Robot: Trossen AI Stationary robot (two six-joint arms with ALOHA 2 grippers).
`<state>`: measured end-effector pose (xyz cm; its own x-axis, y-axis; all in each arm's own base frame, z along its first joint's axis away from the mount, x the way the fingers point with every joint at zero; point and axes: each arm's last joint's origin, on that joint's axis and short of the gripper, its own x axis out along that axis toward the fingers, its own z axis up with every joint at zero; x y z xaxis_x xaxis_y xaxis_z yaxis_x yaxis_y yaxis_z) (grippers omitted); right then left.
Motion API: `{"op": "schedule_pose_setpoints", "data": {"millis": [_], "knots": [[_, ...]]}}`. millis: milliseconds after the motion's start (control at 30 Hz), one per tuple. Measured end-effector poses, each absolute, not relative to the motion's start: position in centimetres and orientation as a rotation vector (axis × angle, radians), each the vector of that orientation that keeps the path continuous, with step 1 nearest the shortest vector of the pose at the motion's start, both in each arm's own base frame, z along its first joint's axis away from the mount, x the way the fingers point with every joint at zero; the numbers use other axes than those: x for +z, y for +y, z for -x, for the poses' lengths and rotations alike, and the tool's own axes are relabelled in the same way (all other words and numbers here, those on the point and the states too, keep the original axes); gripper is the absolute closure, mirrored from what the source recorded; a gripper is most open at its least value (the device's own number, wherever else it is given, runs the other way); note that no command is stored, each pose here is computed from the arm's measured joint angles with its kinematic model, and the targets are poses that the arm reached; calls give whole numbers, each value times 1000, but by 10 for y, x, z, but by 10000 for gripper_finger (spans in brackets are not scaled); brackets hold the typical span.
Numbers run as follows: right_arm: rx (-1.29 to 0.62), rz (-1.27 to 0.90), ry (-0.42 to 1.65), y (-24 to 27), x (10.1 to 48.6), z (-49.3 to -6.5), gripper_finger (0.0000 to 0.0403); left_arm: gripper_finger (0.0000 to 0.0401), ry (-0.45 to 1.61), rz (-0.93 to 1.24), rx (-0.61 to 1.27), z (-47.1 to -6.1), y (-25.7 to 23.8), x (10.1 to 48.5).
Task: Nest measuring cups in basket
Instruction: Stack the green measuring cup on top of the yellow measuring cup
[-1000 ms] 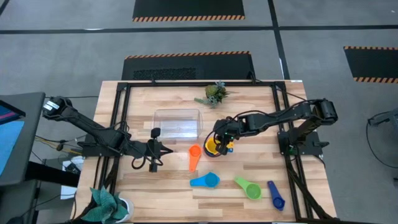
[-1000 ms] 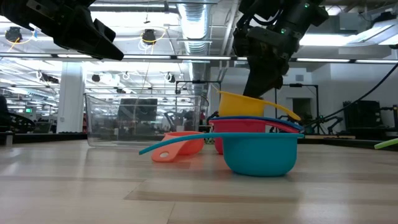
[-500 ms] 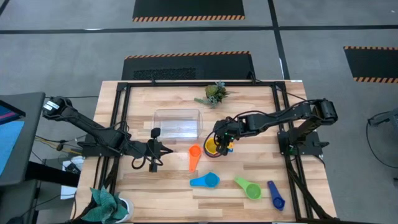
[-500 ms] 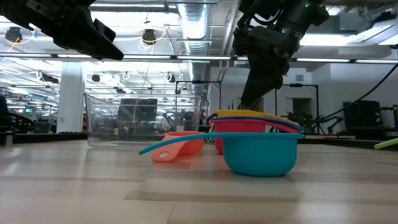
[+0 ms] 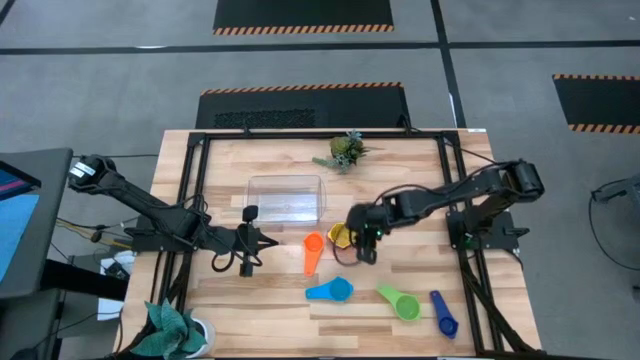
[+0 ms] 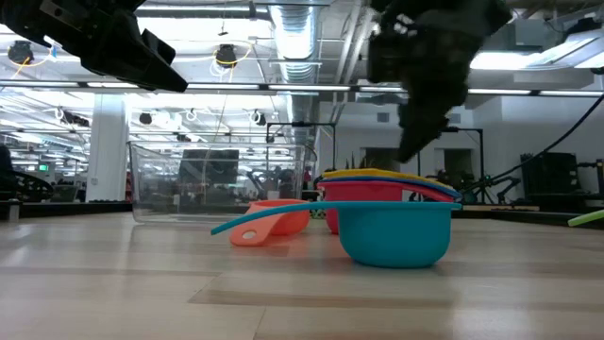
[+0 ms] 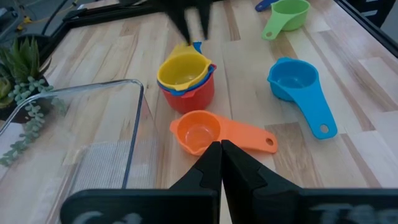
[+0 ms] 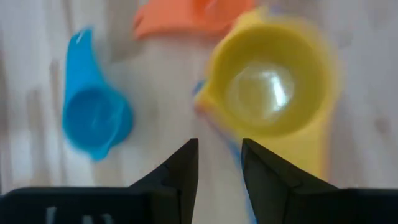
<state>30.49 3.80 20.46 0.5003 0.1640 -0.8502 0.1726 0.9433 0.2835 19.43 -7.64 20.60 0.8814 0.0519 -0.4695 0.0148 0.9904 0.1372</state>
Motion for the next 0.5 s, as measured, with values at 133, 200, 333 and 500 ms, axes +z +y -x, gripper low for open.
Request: {"op": "schedule_pose_setpoints", "data": {"millis": [133, 200, 333, 500], "knots": [[72, -287, 1159, 70, 201, -291, 268, 401, 497, -141, 19, -194, -76, 206], [105, -240, 1226, 86, 198, -281, 273, 401, 497, -141, 20, -194, -76, 206], [85, -99, 1324, 114, 194, -259, 281, 401, 497, -131, 22, -194, -76, 205], [23, -20, 1376, 141, 192, -236, 284, 401, 497, -114, 26, -194, -76, 205]]}}
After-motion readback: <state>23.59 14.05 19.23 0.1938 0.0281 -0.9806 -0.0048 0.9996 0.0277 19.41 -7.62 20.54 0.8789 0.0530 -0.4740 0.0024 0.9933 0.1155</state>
